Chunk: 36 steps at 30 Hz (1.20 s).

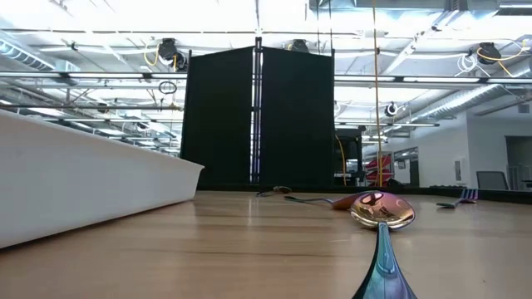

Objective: Sort silverware
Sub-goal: Put the iridescent blue fork in the silverware tray

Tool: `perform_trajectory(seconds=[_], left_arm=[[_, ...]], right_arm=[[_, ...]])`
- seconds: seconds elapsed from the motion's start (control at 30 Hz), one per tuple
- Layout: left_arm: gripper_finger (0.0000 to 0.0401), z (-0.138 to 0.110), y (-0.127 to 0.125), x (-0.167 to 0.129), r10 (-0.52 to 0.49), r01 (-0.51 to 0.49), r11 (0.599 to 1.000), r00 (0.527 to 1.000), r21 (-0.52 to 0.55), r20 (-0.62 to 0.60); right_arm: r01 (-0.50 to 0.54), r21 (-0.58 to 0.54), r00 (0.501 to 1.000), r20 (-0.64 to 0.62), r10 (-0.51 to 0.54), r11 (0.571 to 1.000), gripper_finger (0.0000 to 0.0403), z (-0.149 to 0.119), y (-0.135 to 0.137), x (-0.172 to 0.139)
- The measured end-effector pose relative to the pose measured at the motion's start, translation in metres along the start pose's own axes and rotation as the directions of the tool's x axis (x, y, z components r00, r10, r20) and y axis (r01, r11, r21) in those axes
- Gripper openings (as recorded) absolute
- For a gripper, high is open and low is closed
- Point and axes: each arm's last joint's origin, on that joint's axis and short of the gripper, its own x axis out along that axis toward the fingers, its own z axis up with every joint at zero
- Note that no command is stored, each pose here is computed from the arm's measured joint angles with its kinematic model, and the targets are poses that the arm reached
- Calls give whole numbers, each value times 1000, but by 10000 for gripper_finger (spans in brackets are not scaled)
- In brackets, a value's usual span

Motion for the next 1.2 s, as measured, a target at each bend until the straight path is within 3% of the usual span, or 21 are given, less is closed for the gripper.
perform_trajectory(seconds=[0.2,0.43,0.93,1.2], left_arm=[[1,3,-7,1,3,-4,1000,998,-15,-68],[5,6,-20,2,-65,75,994,991,79,-117],[115,14,-24,4,-77,92,977,993,192,-87],[125,19,-32,-6,-145,150,933,989,328,-40]], right_arm=[[-34,7,999,-4,34,999,162,0,1,0],[-33,48,999,-9,34,998,162,-1,1,0],[-56,50,998,-13,56,997,162,-1,2,0],[-61,50,998,-14,62,997,162,-1,2,0]])
